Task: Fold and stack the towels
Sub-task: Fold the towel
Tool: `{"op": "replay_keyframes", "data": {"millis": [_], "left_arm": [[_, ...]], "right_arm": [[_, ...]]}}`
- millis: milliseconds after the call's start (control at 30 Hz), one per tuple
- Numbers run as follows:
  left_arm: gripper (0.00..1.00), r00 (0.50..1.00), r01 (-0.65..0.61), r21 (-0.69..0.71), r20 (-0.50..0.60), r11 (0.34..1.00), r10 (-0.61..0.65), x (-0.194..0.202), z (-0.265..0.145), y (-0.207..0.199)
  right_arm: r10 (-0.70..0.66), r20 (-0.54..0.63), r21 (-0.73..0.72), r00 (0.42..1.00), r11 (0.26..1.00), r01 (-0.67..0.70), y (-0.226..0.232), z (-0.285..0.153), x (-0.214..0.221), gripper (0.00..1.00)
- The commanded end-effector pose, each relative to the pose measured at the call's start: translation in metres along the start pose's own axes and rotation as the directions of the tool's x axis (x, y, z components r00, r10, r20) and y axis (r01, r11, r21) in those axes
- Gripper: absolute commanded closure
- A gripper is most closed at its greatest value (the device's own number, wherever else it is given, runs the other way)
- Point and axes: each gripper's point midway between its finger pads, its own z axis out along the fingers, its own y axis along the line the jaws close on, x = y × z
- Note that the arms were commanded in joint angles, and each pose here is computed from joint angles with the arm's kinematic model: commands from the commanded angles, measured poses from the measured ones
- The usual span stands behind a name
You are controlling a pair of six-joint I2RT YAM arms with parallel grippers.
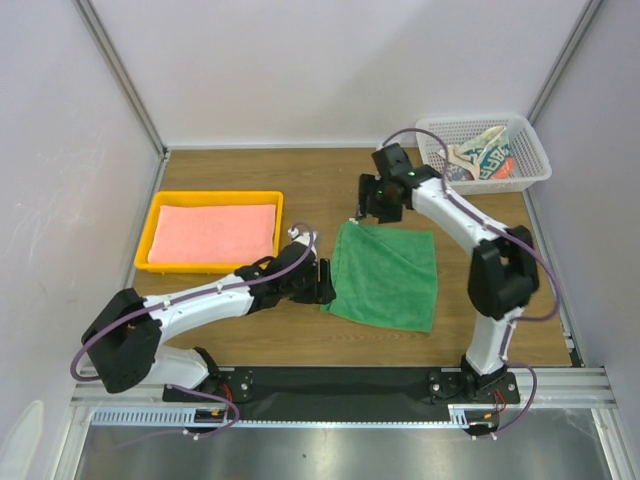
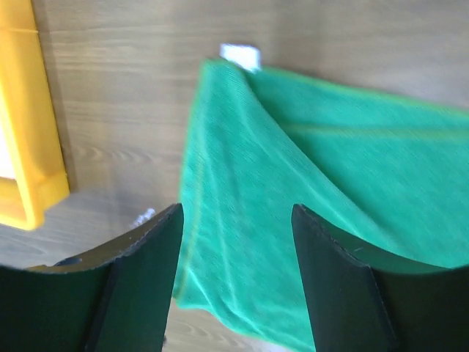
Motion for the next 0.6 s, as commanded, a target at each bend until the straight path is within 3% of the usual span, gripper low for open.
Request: {"op": "replay_keyframes", "data": {"millis": [0,200,567], "left_arm": [[0.34,0.998,0.027,0.118,0.061,0.993,-0.035,-0.022,0.002,-0.036],[0.34,1.000,0.018,0.112,0.017,0.994,-0.020,-0.005,0.020,-0.047],[0.42,0.999,0.042,0.014,-0.025,0.999,-0.042,0.010,0.039,-0.037]], "right_arm": [[0.067,0.029,0.071,0.997,0.995,-0.068,-0.035,-0.019,0.021,0.33],[0.223,0.078,0.135,0.972,0.963,-0.232,-0.096,-0.043,0.051,0.34],[0.303,0.069,0.213,0.951,0.926,-0.310,-0.149,-0.074,0.112,0.34]]}}
